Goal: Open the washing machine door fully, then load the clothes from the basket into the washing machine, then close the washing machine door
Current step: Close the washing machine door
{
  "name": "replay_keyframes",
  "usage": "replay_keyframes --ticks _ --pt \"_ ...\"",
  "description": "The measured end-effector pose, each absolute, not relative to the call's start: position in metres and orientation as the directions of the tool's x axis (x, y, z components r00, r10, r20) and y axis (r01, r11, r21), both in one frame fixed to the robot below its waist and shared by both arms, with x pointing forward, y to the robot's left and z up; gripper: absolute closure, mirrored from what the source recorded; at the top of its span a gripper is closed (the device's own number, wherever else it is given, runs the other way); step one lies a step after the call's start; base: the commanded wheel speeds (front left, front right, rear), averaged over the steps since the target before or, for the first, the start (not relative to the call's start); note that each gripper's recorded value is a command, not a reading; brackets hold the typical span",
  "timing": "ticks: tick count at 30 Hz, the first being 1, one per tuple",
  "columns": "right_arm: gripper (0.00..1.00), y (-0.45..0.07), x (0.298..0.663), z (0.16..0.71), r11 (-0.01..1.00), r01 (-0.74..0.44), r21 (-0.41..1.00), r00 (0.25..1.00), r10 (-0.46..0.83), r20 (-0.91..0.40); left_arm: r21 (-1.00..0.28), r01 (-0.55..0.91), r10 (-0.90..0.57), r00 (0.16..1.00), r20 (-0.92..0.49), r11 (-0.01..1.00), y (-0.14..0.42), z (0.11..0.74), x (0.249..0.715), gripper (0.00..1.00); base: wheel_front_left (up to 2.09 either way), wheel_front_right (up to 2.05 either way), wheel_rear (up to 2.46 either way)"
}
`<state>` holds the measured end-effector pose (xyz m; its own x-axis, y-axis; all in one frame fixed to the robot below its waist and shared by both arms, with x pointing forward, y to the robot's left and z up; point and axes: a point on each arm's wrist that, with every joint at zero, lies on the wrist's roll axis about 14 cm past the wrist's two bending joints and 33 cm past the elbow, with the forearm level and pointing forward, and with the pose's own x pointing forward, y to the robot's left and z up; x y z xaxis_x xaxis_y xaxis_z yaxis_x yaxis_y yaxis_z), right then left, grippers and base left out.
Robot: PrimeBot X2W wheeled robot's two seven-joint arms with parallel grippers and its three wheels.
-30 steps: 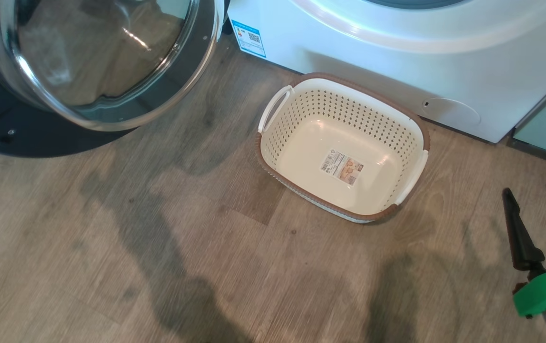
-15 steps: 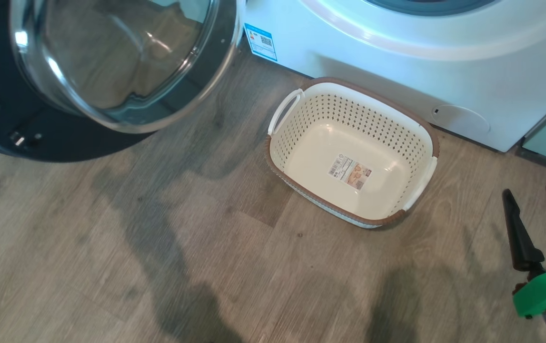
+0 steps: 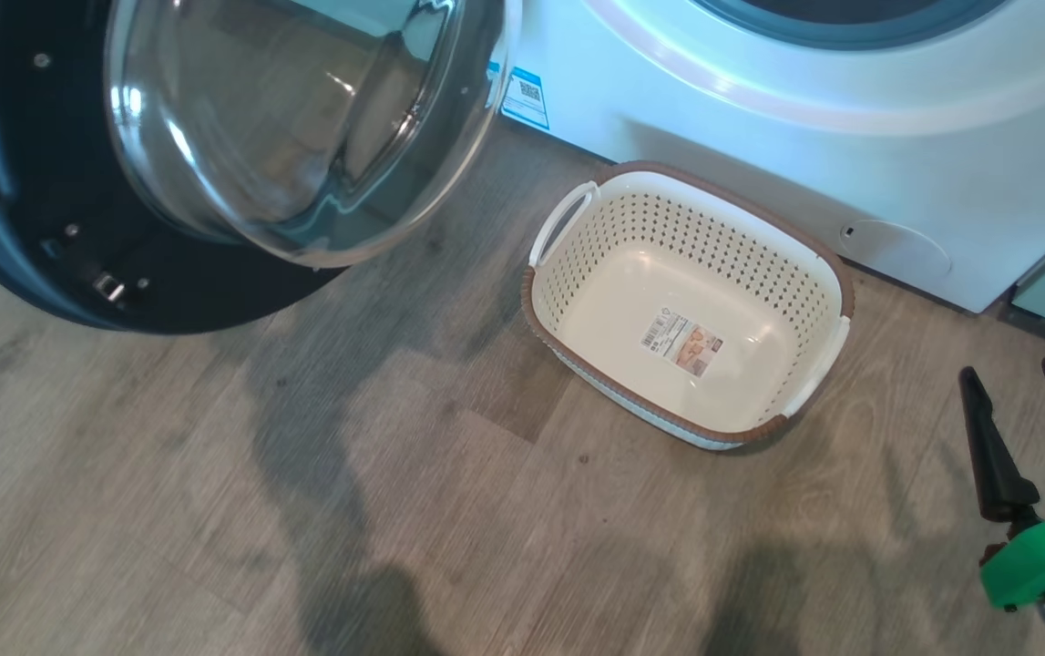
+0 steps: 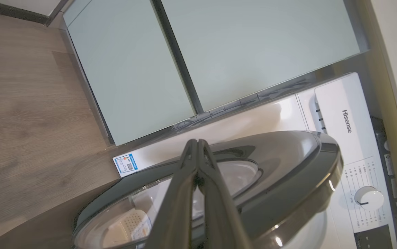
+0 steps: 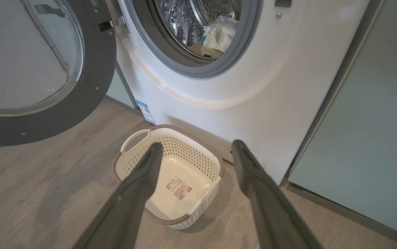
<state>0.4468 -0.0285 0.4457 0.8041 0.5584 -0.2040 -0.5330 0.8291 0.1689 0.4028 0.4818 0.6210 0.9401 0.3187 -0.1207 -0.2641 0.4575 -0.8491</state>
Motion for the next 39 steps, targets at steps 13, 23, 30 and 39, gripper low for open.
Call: replay_keyframes --ticks 13,23,30,39 --pt "0.0 -0.023 0.442 0.446 0.822 -0.544 0.171 0.794 0.57 -0.214 -0.849 -0.165 0.143 0.984 -0.107 0.501 0.445 0.631 0.407 1.0 0.0 0.0 0.0" --pt "0.0 -0.024 0.437 0.453 0.83 -0.528 0.181 0.809 0.556 -0.19 -0.846 -0.08 0.001 0.996 -0.094 0.527 0.406 0.632 0.409 1.0 0.0 0.0 0.0" --pt "0.0 -0.024 0.433 0.456 0.836 -0.514 0.194 0.819 0.545 -0.179 -0.86 -0.01 -0.097 0.993 -0.069 0.509 0.376 0.631 0.411 1.0 0.0 0.0 0.0" --pt "0.0 -0.033 0.427 0.457 0.852 -0.477 0.215 0.843 0.513 -0.165 -0.883 0.051 -0.193 0.98 -0.046 0.467 0.344 0.63 0.417 1.0 0.0 0.0 0.0"
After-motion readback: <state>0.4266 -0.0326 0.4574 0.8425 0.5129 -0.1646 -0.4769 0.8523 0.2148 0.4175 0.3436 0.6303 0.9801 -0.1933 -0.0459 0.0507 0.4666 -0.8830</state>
